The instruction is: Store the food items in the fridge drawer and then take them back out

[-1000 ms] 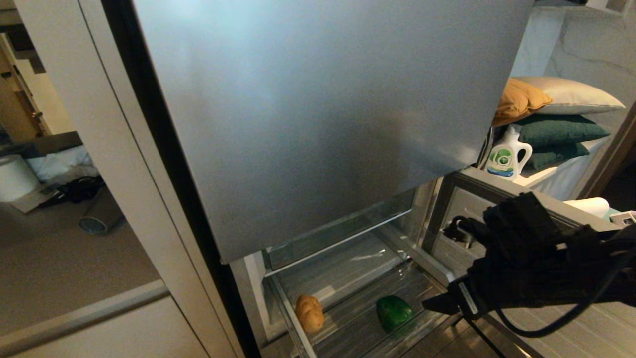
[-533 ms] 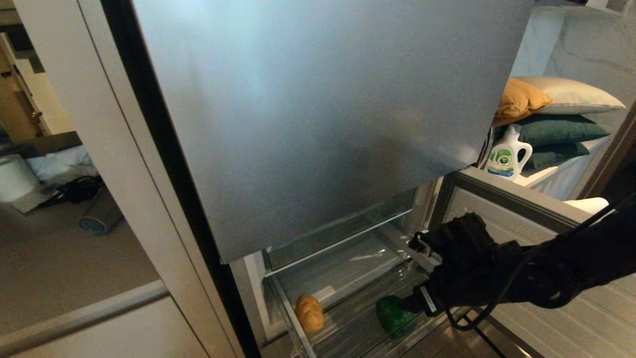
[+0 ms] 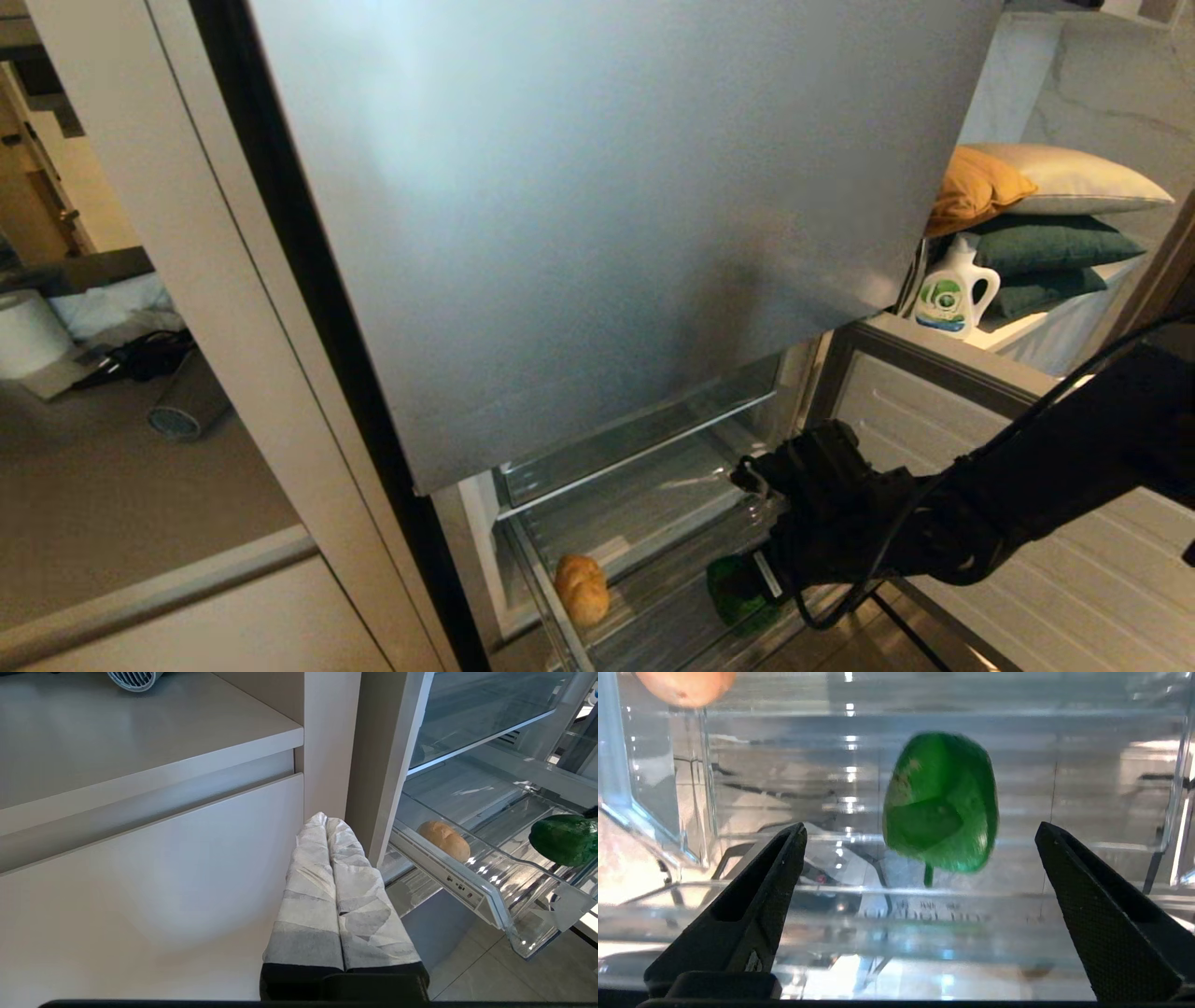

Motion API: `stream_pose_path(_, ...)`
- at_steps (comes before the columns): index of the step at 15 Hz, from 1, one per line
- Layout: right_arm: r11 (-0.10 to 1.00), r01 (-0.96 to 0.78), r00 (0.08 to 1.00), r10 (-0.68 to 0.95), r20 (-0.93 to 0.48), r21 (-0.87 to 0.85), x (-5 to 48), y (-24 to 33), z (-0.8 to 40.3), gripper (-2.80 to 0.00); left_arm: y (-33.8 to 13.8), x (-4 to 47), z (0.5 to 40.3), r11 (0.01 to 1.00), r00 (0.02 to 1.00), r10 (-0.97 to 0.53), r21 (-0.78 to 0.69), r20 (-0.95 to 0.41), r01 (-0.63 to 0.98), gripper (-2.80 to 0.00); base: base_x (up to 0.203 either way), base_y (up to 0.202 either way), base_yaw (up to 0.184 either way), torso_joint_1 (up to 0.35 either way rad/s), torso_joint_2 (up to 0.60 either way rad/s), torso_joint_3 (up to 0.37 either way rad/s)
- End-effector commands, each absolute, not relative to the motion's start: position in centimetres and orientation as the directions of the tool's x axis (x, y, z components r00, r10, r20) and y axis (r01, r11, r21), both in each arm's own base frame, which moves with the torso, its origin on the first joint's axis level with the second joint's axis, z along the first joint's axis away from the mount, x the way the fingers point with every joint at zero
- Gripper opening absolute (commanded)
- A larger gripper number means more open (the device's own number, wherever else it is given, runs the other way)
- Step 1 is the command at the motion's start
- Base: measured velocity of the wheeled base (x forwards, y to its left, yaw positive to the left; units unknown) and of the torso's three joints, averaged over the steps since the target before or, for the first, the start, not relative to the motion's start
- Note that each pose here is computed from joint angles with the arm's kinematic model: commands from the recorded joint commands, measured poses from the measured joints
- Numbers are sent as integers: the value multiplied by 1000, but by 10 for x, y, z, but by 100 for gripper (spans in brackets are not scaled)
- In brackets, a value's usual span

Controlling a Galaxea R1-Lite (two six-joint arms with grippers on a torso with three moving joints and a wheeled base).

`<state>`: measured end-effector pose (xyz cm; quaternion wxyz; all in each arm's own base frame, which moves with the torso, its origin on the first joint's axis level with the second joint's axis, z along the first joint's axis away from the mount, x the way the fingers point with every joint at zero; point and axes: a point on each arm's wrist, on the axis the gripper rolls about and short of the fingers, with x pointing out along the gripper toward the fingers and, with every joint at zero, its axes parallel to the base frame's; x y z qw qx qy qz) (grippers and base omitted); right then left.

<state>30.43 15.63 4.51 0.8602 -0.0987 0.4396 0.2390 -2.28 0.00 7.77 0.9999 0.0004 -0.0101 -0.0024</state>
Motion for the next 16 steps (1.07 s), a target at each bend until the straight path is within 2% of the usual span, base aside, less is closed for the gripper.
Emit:
stream_pose_path(1, 867, -497, 499, 317, -806, 33, 310, 160, 40, 0, 0, -22, 75, 1000, 1000, -5, 0, 9, 5, -280, 0, 0, 0, 0, 0, 0)
stream_pose_path(16, 887, -461, 487, 247, -837, -7, 340, 171, 5, 0, 0, -22, 75, 1000, 1000, -5, 1, 9, 5, -280, 0, 0, 0, 0, 0, 0)
